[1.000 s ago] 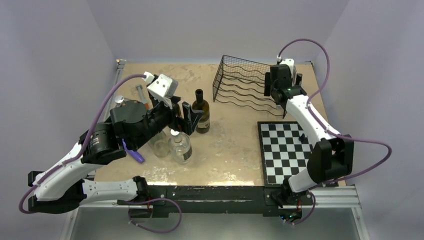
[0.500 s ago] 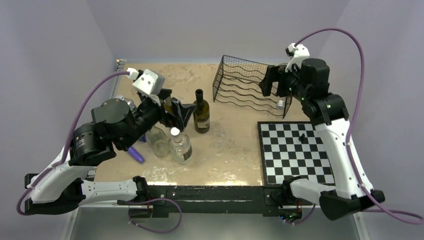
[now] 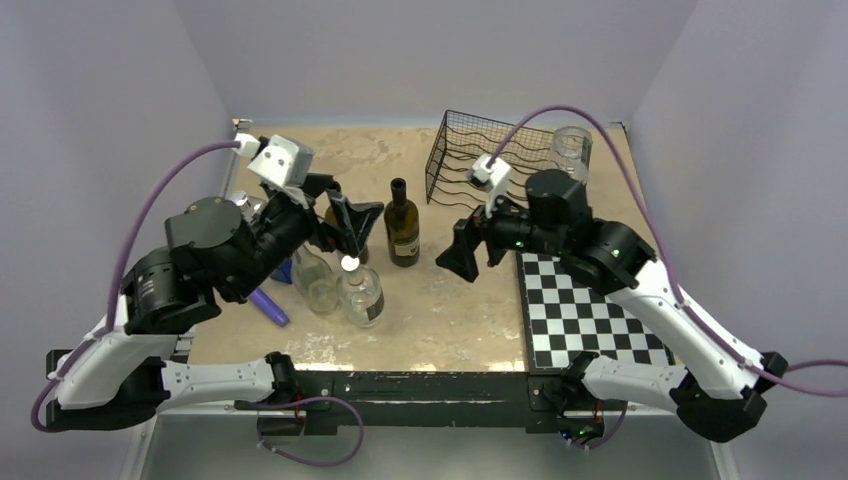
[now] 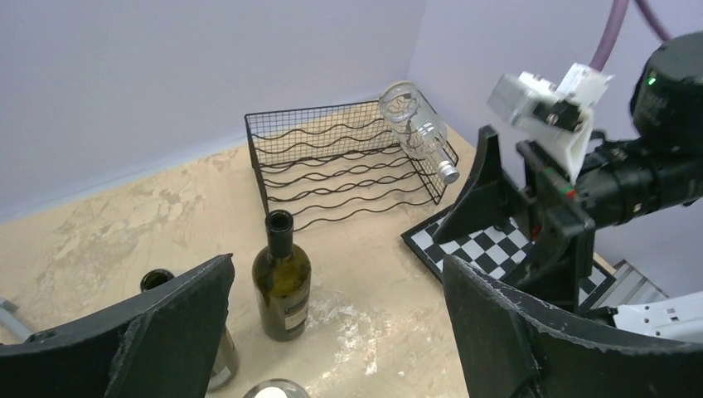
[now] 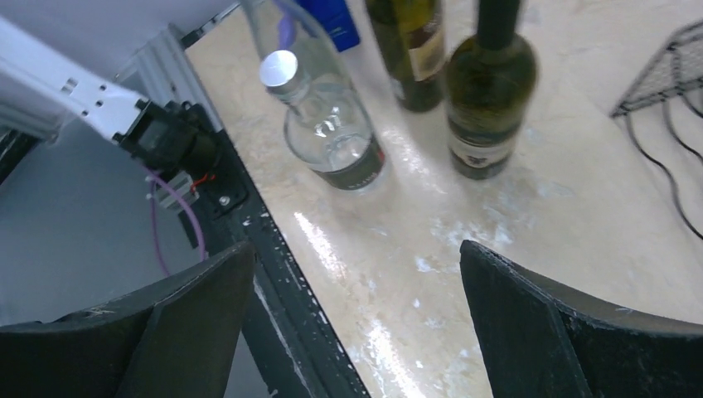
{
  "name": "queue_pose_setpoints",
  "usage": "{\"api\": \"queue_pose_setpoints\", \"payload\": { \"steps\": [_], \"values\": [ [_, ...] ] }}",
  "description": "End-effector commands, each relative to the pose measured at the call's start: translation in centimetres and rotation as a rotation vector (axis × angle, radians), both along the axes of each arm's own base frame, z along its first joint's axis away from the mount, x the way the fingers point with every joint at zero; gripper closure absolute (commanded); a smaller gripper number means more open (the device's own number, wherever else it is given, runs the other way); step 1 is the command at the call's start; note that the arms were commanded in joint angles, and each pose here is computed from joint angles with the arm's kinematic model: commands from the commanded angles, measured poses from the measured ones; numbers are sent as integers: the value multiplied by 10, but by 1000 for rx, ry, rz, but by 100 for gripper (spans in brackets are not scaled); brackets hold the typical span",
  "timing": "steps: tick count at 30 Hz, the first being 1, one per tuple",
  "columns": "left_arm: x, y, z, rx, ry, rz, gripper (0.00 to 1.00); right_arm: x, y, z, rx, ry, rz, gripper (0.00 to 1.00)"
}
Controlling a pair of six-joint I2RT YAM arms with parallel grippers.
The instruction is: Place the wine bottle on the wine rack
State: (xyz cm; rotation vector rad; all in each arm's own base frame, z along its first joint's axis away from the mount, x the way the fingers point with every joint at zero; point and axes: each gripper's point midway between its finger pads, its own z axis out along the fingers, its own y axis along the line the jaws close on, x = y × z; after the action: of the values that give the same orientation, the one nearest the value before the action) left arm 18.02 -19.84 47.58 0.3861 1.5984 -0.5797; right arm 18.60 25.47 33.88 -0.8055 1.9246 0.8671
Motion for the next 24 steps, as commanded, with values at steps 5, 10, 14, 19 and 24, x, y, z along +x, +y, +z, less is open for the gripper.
{"api": "queue_pose_setpoints", "payload": {
  "steps": [5,10,14,19,24],
  "values": [
    [-27,71,13,-165,15,47,1,-2,84,-8,-48,20,30,8],
    [-39,104,-2,-137,66,79,1,-9,131,-23,-120,119,6,6],
    [-46,116,-13,-132,71,69,1,-12,162,-35,-166,115,-28,4],
    [-53,128,-16,-126,68,60,1,-8,181,-56,-241,120,-97,5],
    [-58,137,-30,-117,95,60,1,-2,187,-79,-315,121,-164,10]
  ]
}}
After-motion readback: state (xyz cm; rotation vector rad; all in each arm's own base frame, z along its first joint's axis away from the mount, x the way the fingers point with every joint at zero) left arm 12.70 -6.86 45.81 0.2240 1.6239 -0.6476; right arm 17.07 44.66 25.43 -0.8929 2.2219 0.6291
